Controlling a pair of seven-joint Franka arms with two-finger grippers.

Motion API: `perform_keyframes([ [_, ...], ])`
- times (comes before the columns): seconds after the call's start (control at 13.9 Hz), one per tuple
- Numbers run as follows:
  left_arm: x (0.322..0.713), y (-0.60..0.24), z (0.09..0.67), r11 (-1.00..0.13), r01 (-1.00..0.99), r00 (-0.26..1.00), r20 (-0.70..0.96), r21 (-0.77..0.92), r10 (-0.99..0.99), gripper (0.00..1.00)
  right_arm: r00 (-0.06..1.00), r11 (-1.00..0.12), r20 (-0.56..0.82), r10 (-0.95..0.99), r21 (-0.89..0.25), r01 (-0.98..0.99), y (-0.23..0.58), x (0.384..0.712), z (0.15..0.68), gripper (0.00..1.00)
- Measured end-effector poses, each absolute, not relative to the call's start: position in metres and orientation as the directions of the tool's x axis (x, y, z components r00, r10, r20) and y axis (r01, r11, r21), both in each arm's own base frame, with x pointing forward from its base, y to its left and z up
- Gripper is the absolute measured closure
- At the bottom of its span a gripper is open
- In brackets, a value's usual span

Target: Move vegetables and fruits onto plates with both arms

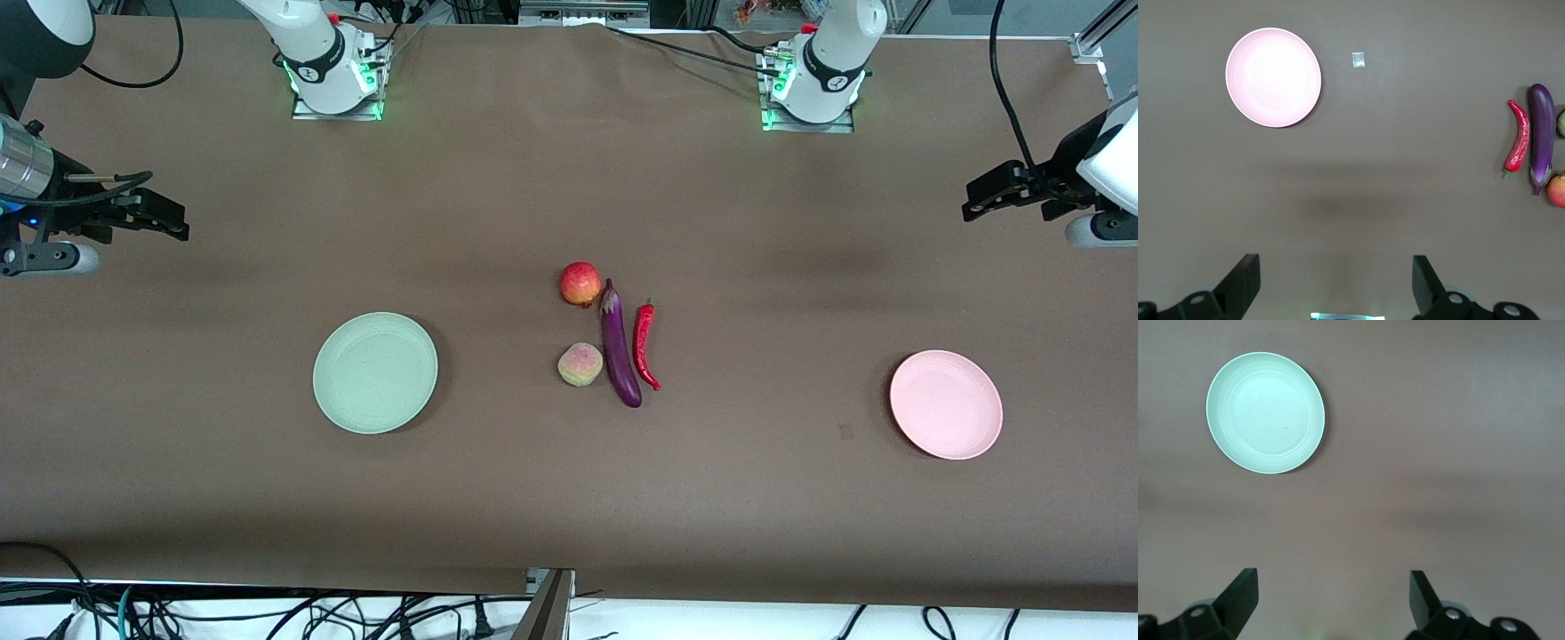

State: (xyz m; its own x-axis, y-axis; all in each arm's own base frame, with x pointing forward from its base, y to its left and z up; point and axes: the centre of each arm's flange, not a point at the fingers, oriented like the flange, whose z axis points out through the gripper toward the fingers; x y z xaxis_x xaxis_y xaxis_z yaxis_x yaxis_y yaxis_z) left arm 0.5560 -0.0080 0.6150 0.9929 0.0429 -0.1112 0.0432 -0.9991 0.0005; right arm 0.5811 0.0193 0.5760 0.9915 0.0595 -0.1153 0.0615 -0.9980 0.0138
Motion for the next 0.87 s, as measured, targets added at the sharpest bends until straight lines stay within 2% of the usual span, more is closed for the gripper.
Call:
perform_keyframes([
  [0.87,0.5583,-0.0117,0.6164,-0.999,0.036,0.995,-0.092,0.002,0.036,0.00,0.993,-0.998,-0.102,0.059,0.014,0.061,0.0192,0.5826,0.5771,0.00],
])
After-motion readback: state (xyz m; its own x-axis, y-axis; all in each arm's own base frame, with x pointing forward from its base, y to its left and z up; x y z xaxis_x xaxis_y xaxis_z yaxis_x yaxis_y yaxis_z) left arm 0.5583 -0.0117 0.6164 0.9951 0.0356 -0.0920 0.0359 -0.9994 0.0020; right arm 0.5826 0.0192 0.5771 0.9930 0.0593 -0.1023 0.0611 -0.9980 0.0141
